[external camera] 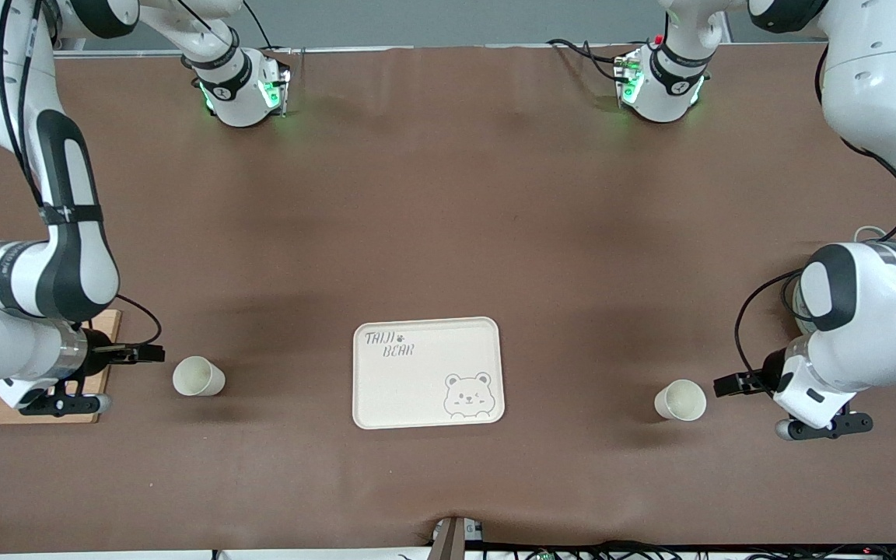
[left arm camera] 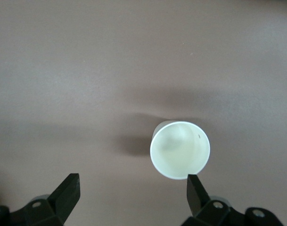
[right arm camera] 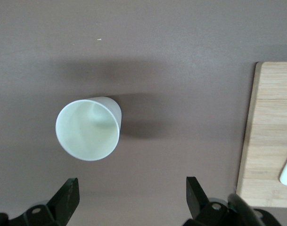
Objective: Place white IKEA cup upright on tray with both arms
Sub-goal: 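Reach the left gripper and right gripper toward the two white cups, then lower both grippers and close them on the rims of the cups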
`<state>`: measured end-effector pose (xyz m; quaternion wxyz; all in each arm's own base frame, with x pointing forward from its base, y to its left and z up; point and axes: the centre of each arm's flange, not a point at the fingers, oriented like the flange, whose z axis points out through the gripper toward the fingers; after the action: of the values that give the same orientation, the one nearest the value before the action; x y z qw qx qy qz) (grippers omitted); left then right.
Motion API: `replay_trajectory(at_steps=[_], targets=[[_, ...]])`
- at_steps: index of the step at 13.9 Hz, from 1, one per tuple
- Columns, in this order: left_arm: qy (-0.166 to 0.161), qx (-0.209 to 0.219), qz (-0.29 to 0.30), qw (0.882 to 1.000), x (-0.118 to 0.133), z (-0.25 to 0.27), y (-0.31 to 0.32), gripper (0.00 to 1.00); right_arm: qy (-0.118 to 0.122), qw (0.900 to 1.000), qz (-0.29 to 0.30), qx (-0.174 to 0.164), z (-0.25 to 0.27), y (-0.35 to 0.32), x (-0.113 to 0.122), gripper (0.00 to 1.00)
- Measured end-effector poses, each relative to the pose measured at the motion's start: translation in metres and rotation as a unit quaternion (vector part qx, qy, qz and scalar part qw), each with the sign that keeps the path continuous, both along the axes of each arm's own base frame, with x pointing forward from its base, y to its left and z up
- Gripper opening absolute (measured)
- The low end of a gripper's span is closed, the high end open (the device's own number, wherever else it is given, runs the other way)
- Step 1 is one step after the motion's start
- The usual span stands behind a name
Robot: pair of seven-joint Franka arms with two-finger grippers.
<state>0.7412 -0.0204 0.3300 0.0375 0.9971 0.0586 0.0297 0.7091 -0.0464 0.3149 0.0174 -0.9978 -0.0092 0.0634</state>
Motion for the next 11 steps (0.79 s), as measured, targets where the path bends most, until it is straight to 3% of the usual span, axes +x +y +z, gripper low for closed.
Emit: replay_trajectory(at_steps=[11], targets=[[-0.017, -0.006, -0.008, 1.000, 0.010, -0.088, -0.022, 1.00, -0.028, 1.000, -0.004, 0.003, -0.054, 0.005, 0.013, 1.00]])
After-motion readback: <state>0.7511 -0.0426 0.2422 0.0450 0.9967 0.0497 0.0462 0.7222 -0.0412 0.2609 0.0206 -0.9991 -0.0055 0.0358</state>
